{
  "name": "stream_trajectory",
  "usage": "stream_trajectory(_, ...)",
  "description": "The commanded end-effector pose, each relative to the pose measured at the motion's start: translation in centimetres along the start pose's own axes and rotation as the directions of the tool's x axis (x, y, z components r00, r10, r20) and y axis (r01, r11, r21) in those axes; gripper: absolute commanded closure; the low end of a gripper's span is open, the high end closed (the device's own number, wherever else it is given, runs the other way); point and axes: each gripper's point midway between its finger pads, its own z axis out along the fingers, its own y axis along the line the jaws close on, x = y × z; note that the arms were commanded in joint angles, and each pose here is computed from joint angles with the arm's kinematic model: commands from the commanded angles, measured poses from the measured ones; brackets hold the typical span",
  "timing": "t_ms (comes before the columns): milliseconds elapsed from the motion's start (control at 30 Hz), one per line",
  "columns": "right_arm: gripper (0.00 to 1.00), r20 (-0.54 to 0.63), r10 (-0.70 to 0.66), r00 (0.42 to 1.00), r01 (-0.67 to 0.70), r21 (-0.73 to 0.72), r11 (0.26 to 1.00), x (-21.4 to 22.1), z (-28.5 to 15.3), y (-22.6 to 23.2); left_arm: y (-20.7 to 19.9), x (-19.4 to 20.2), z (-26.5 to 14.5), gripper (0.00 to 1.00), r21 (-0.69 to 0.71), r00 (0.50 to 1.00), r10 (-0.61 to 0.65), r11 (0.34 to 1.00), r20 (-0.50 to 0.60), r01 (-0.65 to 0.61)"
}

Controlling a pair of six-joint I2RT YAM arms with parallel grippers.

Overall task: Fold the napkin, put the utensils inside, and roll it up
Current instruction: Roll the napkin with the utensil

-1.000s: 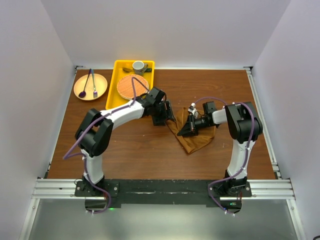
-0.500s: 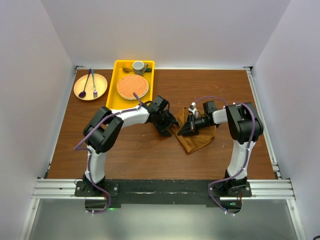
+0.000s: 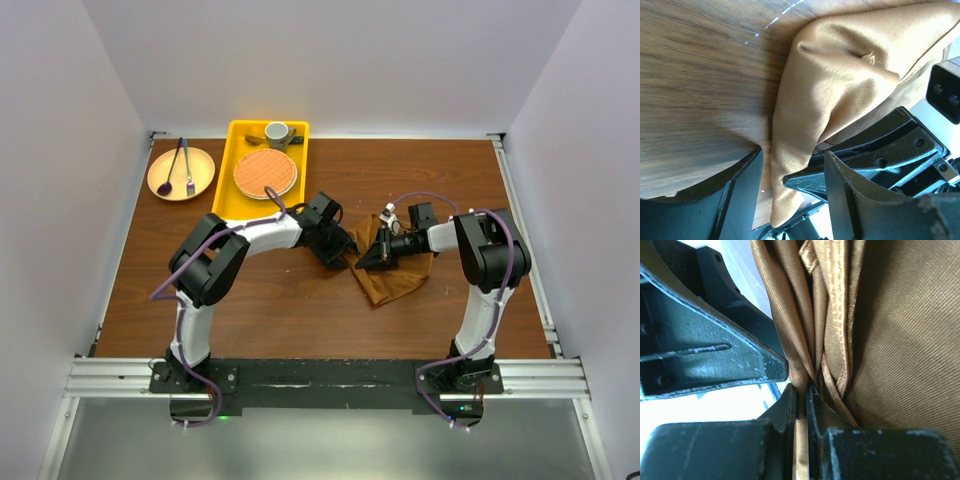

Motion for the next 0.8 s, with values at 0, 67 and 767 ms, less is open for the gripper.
stream_trajectory(0, 1.00, 0.058, -0.043, 0.997, 0.044, -0.021, 0.999, -1.5, -0.5, 1.7, 3.0, -0.4, 1.2, 0.42, -0.077, 0.999, -0.021, 0.997, 0.038, 0.024)
stream_trajectory(67, 1.00, 0.051, -0.043, 0.998, 0.045, -0.033, 0.998, -1.5, -0.5, 2.0, 3.1, -0.5, 1.5, 0.42, -0.073, 0.999, -0.012, 0.997, 0.040, 0.015)
stream_trajectory(767, 0.80, -0.045, -0.107, 0.993, 0.113, 0.162, 0.980, 0.6, -1.3, 0.5, 1.5, -2.0, 1.3, 1.00, -0.077, 0.989, 0.109, 0.992, 0.102, -0.101)
